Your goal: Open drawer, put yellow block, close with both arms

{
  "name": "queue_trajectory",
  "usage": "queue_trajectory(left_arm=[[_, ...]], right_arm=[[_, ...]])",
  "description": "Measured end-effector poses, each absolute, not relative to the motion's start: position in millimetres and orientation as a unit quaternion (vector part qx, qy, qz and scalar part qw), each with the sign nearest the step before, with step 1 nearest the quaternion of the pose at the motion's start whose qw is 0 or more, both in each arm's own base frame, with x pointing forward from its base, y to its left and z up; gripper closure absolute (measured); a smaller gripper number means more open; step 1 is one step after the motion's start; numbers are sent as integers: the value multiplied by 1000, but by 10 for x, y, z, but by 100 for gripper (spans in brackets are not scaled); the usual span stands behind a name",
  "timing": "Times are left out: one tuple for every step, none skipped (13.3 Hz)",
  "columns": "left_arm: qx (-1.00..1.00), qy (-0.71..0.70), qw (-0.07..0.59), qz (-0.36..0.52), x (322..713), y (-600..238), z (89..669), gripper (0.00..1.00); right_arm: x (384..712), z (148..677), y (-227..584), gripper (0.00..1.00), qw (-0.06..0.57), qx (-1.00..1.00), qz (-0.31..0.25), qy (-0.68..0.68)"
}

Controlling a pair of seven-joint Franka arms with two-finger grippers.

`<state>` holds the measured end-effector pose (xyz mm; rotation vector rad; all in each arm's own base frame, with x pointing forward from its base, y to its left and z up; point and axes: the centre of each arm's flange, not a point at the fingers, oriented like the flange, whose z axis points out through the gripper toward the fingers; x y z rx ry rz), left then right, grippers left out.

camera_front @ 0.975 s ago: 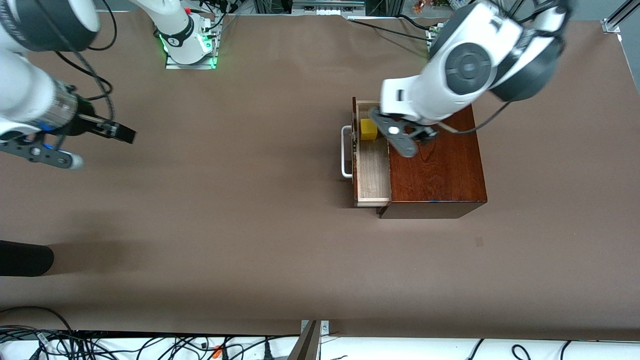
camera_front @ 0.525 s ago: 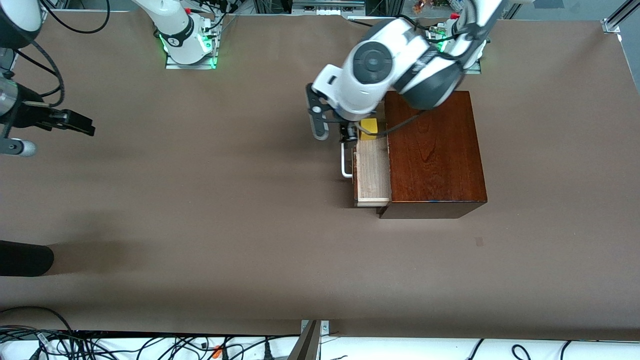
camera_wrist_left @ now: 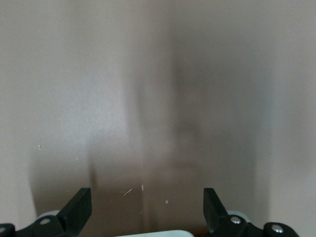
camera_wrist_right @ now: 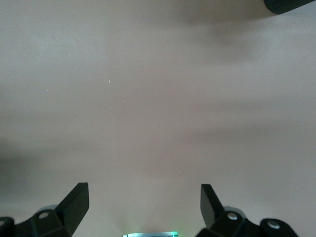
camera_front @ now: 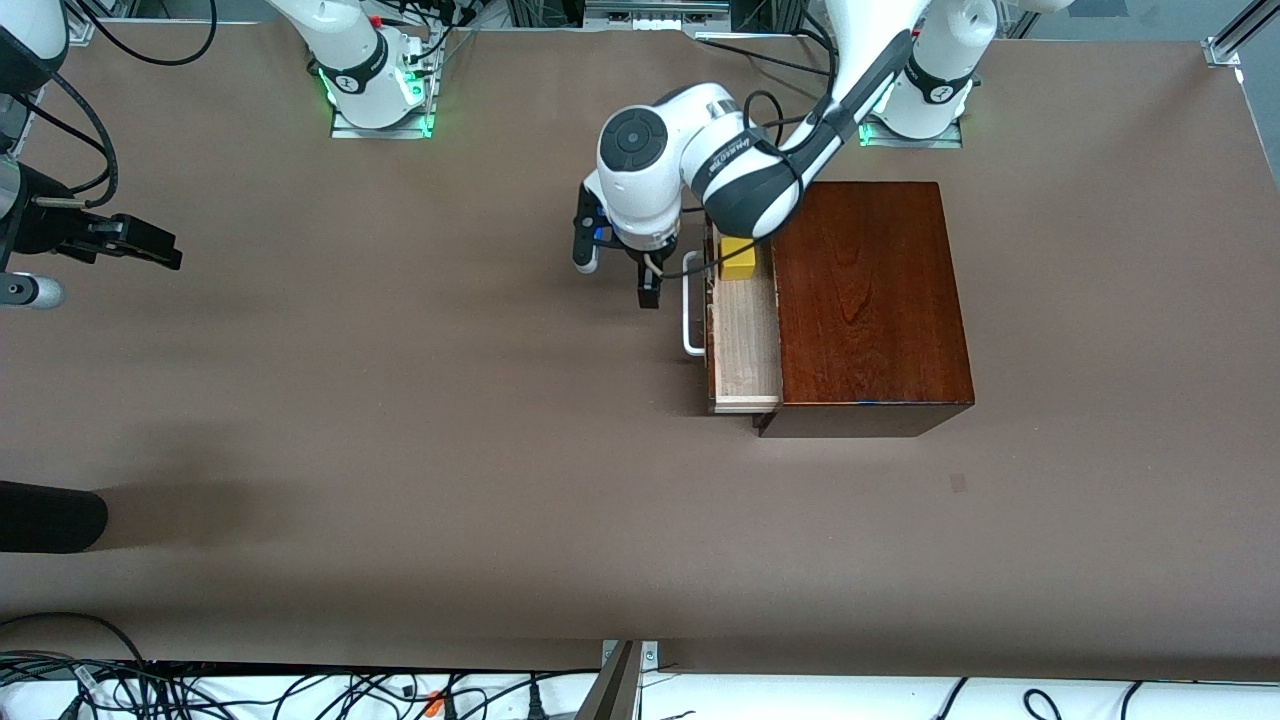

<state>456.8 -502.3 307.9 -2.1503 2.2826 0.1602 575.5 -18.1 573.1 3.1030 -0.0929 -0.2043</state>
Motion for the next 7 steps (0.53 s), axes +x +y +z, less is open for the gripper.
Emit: queue_trajectory(left_arm=[[-680,731,4,54,4597,-4984,3025,0],[-674,737,4,57,4624,-4949,2987,0],[-667,742,4,59,4654,-4912,2957,0],[-663,746,3,62,4704,-4853,2925,0],[-661,748,0,62,4751,-4810,2917,0],[-658,750,-4,64,4764,-4789,2919,0],[-658,750,-5,67,4772,-4768,2916,0]], right_arm=[[5755,5731,-182,0,15,997,-65,-30],[5755,5735,-181,0,15,997,-65,-30],[5753,5746,-181,0,15,997,-63,-30],[5749,5768,-179,0,15,998,-59,-30],[5747,5801,-171,0,15,998,-53,-29],[5742,5832,-164,0,15,998,-48,-28],[5737,5850,-161,0,15,998,-46,-28]])
